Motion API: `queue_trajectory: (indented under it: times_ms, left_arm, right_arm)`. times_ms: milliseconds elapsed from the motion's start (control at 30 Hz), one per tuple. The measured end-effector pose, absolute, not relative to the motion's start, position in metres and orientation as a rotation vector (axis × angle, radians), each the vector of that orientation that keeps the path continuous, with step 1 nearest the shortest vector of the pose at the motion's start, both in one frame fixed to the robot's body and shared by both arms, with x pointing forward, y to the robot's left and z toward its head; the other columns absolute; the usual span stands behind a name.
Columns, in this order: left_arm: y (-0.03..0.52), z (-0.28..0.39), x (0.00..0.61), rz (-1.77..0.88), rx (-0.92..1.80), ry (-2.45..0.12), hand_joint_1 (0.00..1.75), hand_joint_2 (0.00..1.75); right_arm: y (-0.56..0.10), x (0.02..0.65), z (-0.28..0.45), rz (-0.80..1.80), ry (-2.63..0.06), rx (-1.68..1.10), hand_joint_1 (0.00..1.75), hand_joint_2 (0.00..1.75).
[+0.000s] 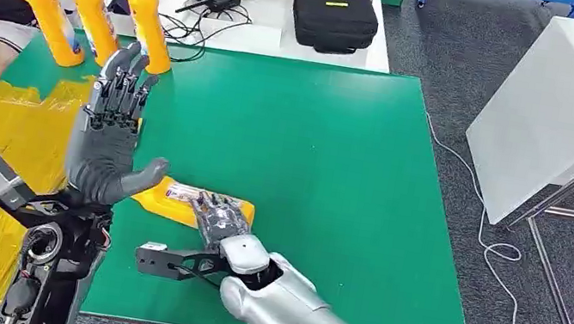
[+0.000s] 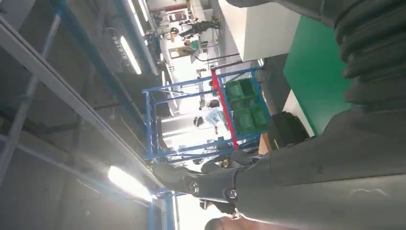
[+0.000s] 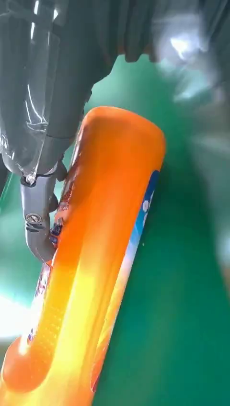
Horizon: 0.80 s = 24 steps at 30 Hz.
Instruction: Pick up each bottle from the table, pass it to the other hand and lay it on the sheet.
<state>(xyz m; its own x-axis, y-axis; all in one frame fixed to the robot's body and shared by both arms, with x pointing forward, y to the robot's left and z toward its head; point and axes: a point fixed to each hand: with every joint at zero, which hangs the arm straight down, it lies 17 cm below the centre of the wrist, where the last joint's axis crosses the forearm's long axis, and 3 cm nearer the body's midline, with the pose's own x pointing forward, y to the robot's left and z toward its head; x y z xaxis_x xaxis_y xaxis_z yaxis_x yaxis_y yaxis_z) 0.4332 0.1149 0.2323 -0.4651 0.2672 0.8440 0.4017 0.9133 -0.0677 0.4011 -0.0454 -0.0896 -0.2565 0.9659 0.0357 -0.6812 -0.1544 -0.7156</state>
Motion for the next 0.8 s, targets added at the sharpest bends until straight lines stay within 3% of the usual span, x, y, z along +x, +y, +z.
queue_trajectory:
  times_ms: [800]
  left_arm:
    - [0.156, 0.201, 0.423, -0.083, -0.365, -2.038, 0.0, 1.75]
  right_arm:
    - [-0.054, 0.371, -0.119, 1.681, -0.845, -0.499, 0.0, 1.75]
